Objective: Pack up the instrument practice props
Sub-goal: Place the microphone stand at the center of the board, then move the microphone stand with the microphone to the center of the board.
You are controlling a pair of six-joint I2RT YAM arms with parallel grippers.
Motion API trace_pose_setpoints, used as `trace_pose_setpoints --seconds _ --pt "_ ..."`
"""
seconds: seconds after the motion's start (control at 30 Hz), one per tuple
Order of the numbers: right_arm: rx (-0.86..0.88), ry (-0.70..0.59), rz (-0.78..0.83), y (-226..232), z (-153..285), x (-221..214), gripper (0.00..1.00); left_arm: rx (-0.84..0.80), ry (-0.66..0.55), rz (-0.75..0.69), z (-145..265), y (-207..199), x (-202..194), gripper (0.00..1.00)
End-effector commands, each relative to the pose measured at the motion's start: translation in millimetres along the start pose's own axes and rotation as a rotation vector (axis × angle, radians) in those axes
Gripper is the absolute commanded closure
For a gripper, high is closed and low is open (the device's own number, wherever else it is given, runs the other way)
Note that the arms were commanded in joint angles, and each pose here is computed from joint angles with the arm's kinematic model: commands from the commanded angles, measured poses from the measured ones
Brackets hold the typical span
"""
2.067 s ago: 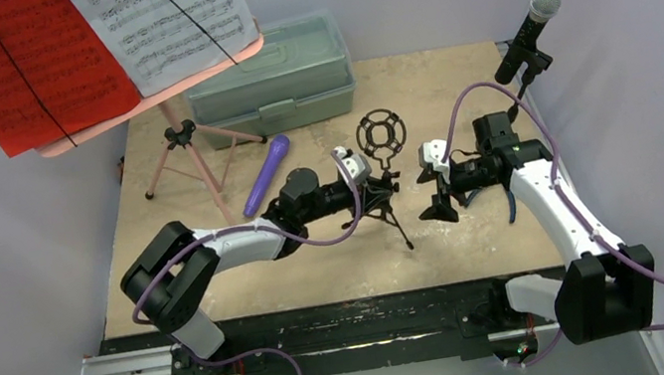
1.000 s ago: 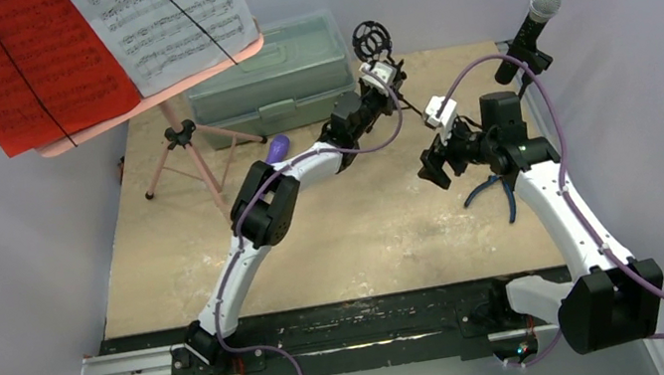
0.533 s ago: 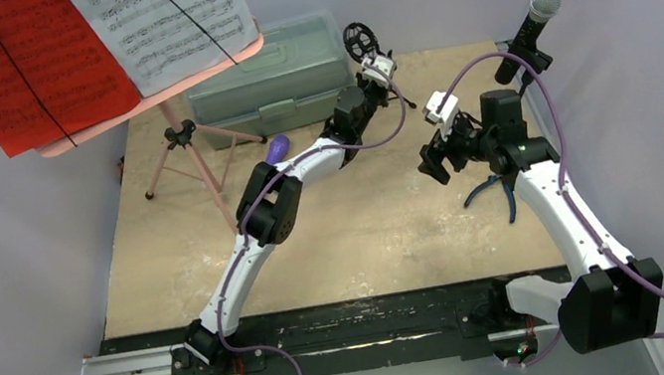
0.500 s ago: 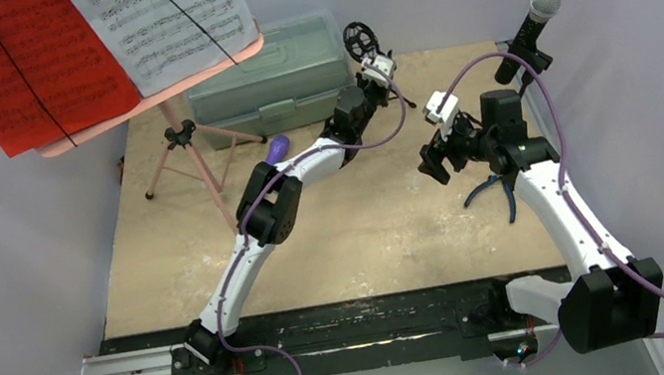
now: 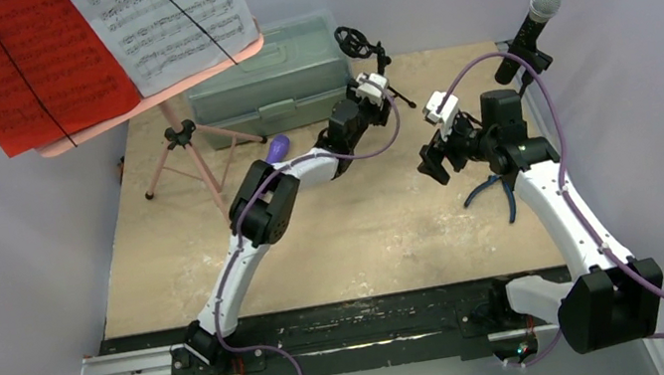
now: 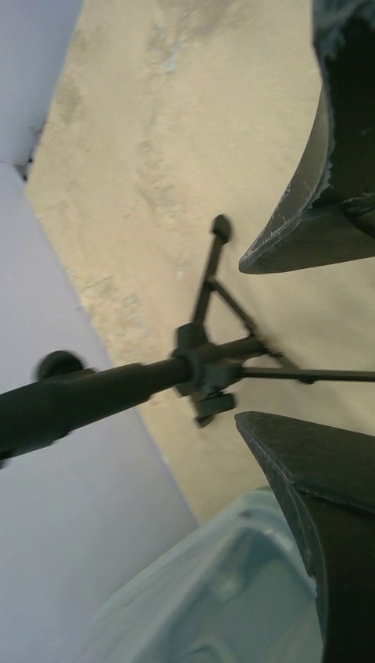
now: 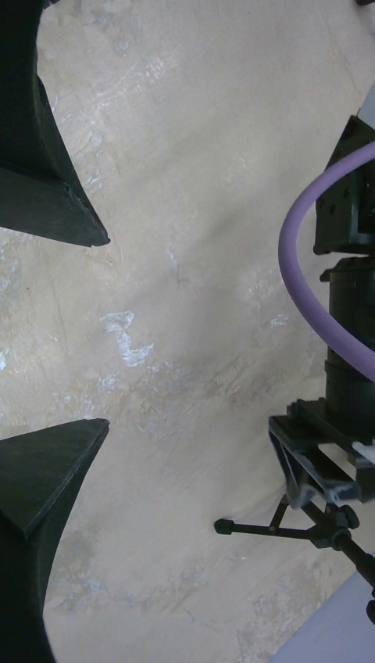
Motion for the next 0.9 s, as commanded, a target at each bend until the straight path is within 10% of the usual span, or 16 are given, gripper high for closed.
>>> trace_pose_setpoints --seconds 0.0,0.87 --pt "0.021 -0.040 0.017 0.7 2.5 7.0 0.15 -0.068 -0.126 0.070 22.1 -14.8 74.9 0.34" --pt "0.060 -0.140 0.016 5.0 43.6 1.6 0.14 -0.219 0.274 0.395 284.3 -35.9 84.2 0.18"
Point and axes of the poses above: each gripper's point midway between its finger pads, its own z axis back along the fingers, its own y axis along the line the jaws close on, x = y × z, the point moved 4 cm from there along z, back along the fingers, and after that the axes turned 13 degrees about z, right-handed, at the moved point
